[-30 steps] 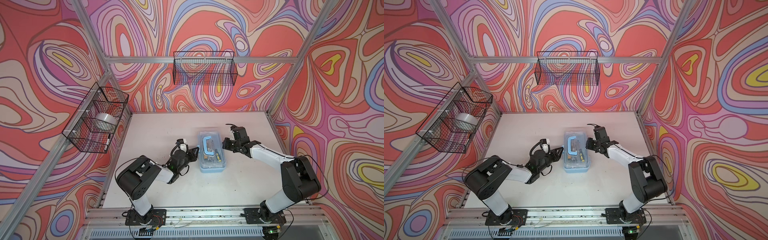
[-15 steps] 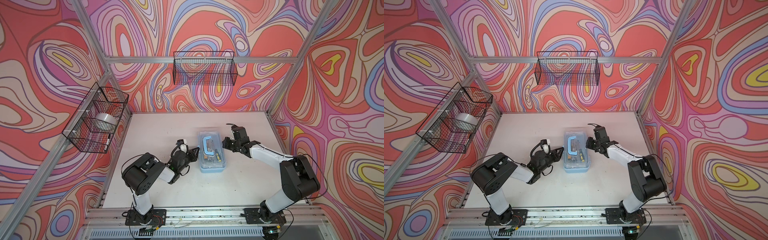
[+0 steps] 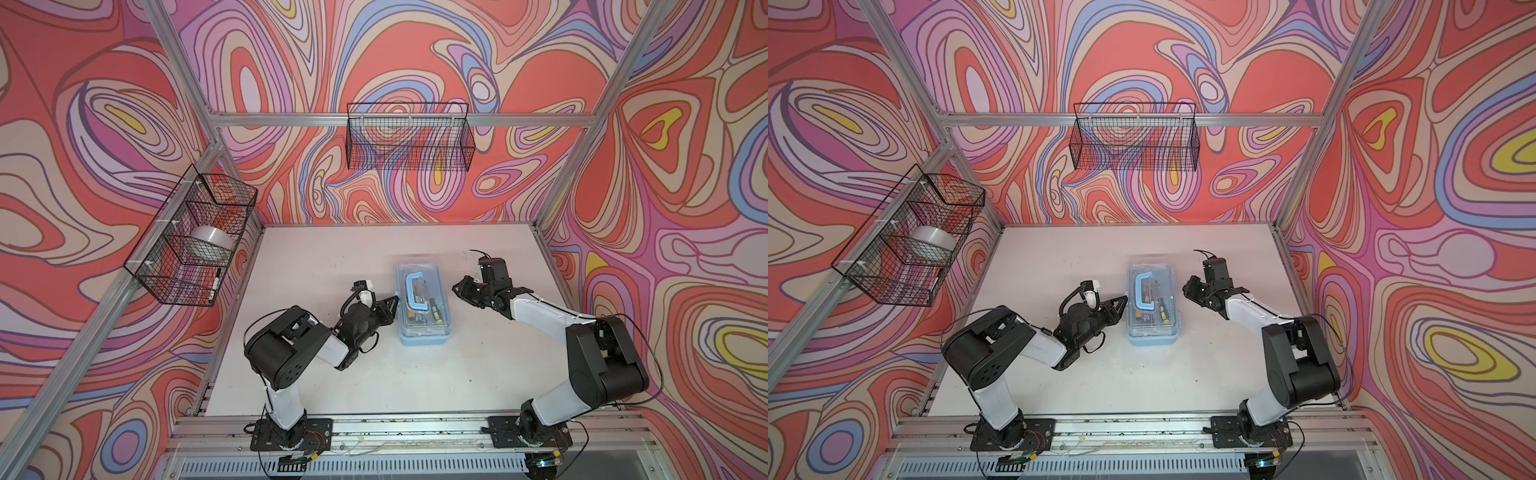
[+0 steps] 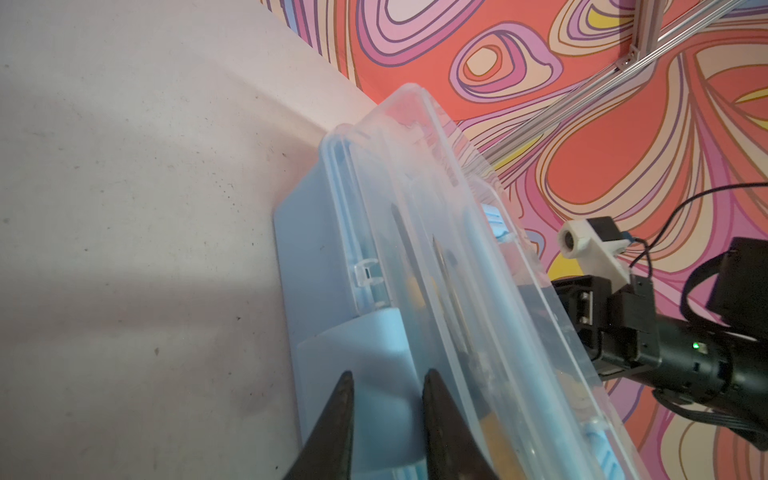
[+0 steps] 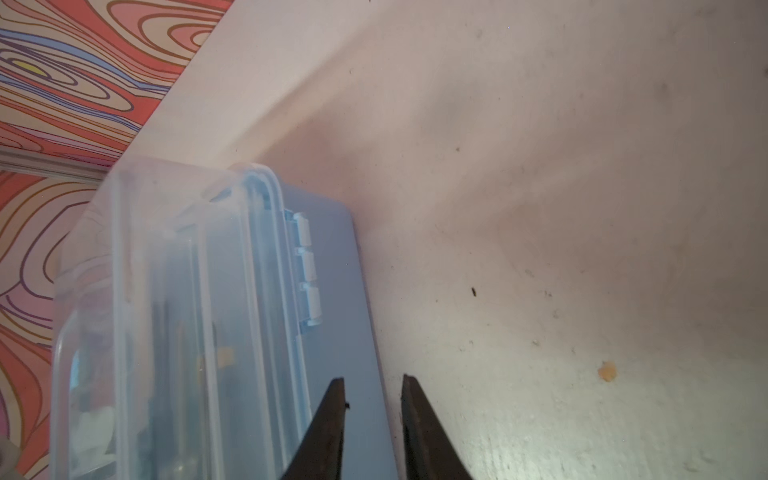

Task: Pack the tool kit

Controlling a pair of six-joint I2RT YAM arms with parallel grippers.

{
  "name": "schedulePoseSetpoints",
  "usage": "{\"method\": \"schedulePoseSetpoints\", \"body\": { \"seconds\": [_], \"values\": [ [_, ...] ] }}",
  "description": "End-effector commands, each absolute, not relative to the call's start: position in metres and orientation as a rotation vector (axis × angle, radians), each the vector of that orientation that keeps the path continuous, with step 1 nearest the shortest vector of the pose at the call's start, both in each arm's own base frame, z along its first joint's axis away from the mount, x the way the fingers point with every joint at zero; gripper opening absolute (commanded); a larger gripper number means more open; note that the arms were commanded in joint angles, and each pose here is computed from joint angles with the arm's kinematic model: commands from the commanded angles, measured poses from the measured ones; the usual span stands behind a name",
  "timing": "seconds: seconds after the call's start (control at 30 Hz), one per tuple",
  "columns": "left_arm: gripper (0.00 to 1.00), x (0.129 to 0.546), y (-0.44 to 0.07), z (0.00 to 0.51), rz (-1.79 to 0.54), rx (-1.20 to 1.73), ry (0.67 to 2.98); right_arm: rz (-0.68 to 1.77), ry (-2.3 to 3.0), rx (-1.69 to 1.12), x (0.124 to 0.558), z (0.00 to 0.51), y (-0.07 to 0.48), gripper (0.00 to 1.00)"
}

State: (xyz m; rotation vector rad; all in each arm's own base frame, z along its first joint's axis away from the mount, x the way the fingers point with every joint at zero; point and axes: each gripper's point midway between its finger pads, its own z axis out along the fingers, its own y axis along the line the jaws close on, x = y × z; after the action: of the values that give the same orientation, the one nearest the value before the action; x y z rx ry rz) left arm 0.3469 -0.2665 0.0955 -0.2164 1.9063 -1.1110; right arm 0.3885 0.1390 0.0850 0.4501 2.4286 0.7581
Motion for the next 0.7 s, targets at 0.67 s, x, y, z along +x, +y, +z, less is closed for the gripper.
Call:
{"method": "schedulePoseSetpoints", "body": {
  "seconds": [0.67],
  "values": [
    [0.28,0.338,-0.307,0.047,-1.278,-0.252,2.003,1.269,2.399,0.427,0.378,0.049,0.203,0.22]
  ]
}}
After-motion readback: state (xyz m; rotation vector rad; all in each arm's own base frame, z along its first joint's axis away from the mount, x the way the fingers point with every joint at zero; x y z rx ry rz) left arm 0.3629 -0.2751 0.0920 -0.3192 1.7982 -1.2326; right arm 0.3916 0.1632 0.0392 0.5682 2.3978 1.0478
